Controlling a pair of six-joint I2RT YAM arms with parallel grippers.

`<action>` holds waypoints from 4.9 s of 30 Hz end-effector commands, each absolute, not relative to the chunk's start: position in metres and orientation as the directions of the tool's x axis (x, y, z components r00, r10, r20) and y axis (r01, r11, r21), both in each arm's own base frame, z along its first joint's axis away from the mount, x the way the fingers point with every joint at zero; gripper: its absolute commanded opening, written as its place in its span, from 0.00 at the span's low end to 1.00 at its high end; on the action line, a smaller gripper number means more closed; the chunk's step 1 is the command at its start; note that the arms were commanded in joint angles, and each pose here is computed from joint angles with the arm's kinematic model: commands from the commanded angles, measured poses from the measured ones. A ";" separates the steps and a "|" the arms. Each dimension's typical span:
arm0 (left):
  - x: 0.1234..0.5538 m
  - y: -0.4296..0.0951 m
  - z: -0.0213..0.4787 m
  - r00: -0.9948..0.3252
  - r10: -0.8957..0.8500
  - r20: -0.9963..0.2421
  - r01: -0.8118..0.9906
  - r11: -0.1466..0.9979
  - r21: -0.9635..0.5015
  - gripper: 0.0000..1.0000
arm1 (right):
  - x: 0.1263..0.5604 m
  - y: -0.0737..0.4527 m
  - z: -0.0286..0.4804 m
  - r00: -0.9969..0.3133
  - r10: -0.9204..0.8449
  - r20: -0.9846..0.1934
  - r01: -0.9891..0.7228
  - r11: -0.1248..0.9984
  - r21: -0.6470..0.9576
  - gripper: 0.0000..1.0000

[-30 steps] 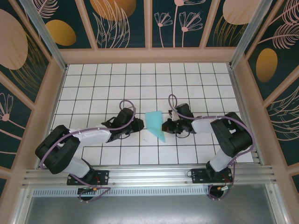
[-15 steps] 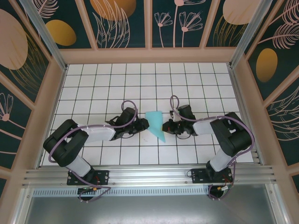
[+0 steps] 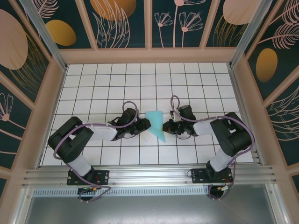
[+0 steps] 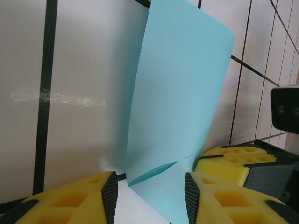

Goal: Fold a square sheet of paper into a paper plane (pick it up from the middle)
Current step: Turn over the paper at the center of the table, then fold the wing for the fifth time at the center of the table.

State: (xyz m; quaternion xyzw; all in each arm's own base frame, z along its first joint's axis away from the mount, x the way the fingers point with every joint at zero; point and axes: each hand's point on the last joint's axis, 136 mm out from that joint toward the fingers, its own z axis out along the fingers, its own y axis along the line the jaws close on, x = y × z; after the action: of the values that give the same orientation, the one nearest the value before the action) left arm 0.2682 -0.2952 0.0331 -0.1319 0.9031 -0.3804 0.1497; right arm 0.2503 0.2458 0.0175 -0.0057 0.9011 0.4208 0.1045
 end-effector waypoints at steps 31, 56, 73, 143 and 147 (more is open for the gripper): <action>0.276 -0.332 0.038 -0.951 -0.261 -0.163 -0.034 0.613 -0.789 0.16 | 0.243 0.227 -0.013 -0.984 0.115 -0.137 -0.013 0.719 0.694 0.07; 0.284 -0.322 0.027 -0.937 -0.309 -0.164 -0.096 0.677 -0.729 0.00 | 0.247 0.221 -0.001 -0.976 0.136 -0.167 -0.010 0.745 0.667 0.14; 0.285 -0.312 0.034 -0.923 -0.334 -0.193 -0.103 0.695 -0.711 0.00 | 0.263 0.215 0.055 -0.924 0.157 -0.350 -0.120 0.749 0.652 0.24; 0.305 -0.278 0.093 -0.827 -0.448 -0.339 -0.106 0.717 -0.689 0.52 | 0.225 0.290 0.054 -0.524 -0.195 -0.829 -0.654 0.716 0.245 0.00; 0.305 -0.269 0.100 -0.798 -0.477 -0.368 -0.109 0.715 -0.691 0.54 | 0.222 0.293 0.051 -0.606 -0.146 -0.782 -0.640 0.672 0.371 0.00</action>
State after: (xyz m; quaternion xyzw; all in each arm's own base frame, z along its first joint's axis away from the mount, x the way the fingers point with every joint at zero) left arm 0.3052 -0.2867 0.1083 -0.1470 0.8803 -0.3703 0.2574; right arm 0.2372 0.2810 0.0506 -0.2475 0.8340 0.2516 0.4242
